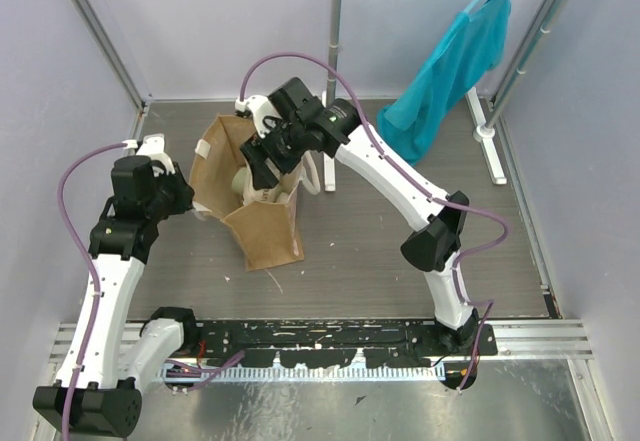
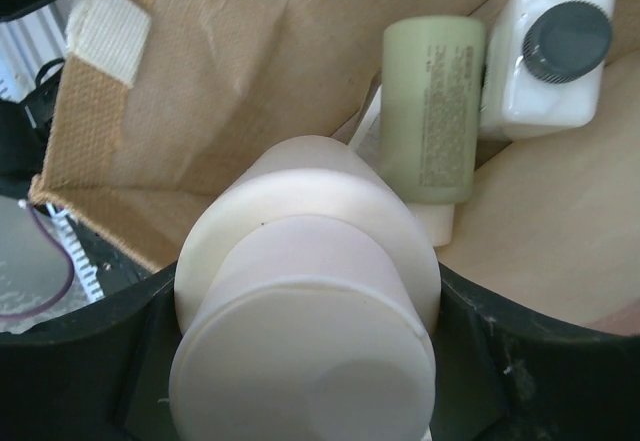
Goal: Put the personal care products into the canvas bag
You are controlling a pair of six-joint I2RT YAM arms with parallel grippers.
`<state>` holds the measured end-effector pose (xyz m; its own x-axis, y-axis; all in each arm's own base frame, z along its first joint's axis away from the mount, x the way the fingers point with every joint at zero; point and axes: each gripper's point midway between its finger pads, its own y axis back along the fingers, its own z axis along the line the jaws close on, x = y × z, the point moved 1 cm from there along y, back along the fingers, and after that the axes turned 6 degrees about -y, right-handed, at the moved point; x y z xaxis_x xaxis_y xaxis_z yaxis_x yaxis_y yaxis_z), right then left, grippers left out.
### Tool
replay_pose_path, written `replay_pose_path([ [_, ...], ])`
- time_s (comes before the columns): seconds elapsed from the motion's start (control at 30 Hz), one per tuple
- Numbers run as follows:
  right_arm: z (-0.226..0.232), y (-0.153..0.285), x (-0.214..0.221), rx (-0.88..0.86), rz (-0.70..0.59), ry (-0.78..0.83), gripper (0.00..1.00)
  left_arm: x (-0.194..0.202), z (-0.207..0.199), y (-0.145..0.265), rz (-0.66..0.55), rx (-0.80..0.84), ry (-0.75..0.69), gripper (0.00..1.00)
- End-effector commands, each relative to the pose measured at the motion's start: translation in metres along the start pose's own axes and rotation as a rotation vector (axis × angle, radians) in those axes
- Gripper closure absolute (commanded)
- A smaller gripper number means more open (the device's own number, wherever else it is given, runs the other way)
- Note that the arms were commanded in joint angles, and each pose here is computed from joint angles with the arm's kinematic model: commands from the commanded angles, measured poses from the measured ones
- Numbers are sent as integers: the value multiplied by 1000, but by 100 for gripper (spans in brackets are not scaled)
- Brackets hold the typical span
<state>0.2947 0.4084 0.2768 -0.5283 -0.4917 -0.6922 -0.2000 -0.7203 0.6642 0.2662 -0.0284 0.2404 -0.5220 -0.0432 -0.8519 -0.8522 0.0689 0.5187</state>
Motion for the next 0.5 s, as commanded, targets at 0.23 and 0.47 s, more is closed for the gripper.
replay_pose_path([
  [0.23, 56, 59, 4, -135, -18, 74, 99, -15, -3, 1, -41, 17, -10, 75],
  [0.47, 79, 35, 22, -168, 39, 104, 99, -15, -3, 1, -42, 20, -12, 75],
])
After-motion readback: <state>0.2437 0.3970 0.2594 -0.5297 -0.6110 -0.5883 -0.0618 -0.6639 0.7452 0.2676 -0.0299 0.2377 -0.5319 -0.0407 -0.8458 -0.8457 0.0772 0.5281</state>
